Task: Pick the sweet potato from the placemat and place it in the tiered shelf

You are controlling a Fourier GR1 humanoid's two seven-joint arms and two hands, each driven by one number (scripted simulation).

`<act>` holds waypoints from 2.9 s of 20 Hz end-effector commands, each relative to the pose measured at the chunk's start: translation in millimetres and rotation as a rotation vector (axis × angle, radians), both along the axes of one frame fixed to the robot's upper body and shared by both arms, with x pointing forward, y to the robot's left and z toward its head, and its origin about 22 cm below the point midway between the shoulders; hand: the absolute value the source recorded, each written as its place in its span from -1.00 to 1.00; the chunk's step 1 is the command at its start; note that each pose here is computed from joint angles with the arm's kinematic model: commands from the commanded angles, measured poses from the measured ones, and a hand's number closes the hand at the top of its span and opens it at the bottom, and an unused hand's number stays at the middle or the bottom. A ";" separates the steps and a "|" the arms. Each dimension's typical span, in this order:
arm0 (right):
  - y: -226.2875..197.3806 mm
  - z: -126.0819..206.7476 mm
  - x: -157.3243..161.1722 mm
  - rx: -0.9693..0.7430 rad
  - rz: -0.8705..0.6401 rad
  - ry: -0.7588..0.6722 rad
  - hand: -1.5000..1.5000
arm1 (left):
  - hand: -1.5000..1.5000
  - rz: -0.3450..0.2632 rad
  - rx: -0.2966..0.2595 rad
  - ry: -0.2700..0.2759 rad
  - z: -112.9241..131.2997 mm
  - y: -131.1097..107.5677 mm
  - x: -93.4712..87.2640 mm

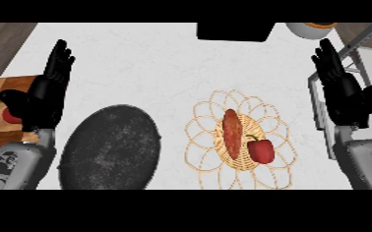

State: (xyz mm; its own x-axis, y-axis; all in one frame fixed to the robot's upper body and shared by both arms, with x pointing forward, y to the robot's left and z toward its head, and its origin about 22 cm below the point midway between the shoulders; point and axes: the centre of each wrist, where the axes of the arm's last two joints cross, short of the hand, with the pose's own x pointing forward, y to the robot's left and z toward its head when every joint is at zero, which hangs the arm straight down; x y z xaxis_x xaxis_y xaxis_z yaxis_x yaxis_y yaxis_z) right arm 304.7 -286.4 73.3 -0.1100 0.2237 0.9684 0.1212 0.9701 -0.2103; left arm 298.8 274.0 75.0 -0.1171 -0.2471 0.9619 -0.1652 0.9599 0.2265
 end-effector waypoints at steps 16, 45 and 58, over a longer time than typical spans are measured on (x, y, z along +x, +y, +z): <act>-59.8 -40.7 -77.2 -0.172 -0.053 0.202 -1.00 | 0.00 0.040 -0.255 0.563 -89.7 23.6 -50.2; 128.0 69.0 -39.6 -0.523 0.043 0.678 -1.00 | 0.00 -0.013 -0.228 0.575 -86.0 22.8 -39.2; 156.4 34.9 -35.4 -0.672 -0.014 0.781 -1.00 | 0.00 -0.006 -0.257 0.574 -104.0 16.7 -53.8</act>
